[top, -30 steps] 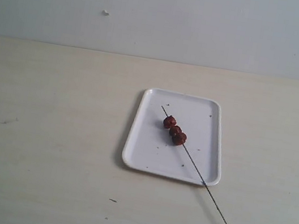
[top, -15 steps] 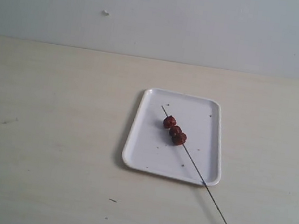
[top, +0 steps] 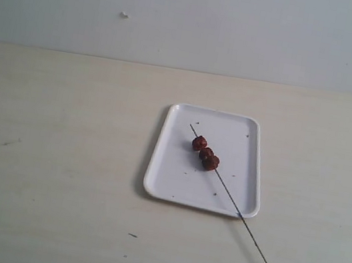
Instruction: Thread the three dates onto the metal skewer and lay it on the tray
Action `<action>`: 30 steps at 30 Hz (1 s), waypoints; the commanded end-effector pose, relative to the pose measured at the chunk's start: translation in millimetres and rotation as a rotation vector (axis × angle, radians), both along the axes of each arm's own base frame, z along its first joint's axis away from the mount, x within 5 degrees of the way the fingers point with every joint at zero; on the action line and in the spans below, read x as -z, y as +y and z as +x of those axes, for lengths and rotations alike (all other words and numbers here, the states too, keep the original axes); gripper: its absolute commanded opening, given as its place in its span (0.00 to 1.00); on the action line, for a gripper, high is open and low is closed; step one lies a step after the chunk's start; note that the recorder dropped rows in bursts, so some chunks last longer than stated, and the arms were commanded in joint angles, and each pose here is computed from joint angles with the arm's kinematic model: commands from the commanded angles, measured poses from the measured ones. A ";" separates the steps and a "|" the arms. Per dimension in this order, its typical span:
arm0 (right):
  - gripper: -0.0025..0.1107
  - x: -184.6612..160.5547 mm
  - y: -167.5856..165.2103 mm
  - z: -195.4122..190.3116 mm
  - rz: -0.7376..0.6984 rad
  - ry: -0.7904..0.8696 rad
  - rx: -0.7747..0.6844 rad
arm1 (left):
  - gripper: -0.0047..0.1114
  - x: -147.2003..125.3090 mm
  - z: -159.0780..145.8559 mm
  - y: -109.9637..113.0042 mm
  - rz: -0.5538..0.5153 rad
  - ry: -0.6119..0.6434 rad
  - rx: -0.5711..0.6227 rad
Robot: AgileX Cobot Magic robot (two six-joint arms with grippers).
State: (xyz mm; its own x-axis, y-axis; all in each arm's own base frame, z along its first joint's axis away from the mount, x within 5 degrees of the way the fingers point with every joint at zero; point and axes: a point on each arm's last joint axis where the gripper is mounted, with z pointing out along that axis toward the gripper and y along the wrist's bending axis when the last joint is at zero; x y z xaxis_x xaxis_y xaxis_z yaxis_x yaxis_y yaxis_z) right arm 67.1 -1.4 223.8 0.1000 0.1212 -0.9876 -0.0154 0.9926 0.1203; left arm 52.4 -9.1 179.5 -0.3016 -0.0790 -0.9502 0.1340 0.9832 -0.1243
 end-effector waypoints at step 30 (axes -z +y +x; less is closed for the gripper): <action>0.02 40.5 3.9 -7.1 0.291 0.373 0.023 | 0.04 -0.4 -0.3 0.2 -0.006 -0.007 -0.003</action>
